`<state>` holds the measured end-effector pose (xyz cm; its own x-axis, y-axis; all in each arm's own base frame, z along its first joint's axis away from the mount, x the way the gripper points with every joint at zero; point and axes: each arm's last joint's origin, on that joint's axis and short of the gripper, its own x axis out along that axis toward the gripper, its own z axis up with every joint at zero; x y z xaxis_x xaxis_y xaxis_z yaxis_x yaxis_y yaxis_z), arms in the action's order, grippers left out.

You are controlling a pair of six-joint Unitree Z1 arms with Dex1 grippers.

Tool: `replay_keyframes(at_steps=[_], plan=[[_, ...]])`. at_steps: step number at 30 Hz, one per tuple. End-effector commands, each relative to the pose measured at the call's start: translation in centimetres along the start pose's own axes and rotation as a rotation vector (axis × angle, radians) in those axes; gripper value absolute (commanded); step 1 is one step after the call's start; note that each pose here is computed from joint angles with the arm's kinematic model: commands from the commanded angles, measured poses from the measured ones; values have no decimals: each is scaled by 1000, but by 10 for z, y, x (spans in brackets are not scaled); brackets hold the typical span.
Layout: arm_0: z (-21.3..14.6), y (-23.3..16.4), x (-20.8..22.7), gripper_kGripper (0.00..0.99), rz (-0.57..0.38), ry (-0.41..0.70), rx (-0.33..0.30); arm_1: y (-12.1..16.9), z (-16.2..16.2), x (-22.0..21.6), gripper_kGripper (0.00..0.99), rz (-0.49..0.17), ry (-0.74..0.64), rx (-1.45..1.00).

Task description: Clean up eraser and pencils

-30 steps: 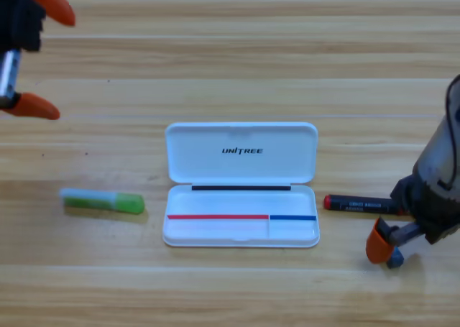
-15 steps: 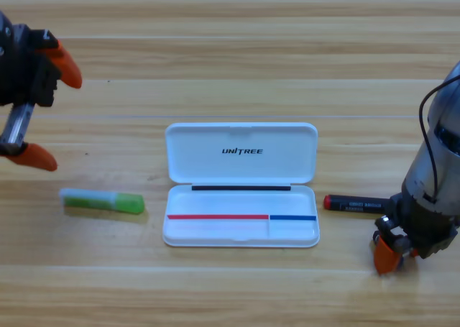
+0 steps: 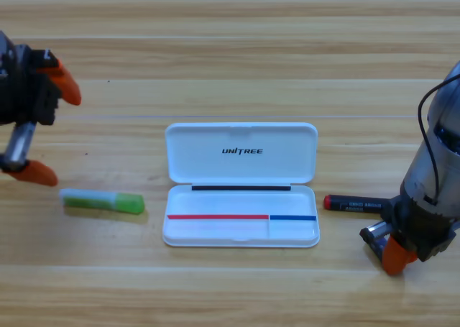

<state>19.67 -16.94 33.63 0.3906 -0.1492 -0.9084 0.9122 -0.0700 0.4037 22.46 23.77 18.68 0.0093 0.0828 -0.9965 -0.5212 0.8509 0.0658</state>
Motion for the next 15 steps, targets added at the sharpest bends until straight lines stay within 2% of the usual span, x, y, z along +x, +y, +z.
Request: replay_keyframes(at_steps=[1, 4, 6, 10, 15], plan=[[-11, 1, 47, 990, -16, 34, -44, -3, -5, -30, 0, 18, 22, -227], [-15, 5, 76, 990, -28, 54, -53, 4, -18, -66, 0, 12, -11, -470], [-18, 8, 94, 990, -32, 65, -60, 4, -20, -71, 0, -2, -10, -625], [-24, 15, 124, 990, -61, 100, -66, 7, -8, -58, 0, 7, 23, -913], [-27, 17, 156, 989, -106, 134, -75, 21, 14, -38, 0, 77, 38, -1046]])
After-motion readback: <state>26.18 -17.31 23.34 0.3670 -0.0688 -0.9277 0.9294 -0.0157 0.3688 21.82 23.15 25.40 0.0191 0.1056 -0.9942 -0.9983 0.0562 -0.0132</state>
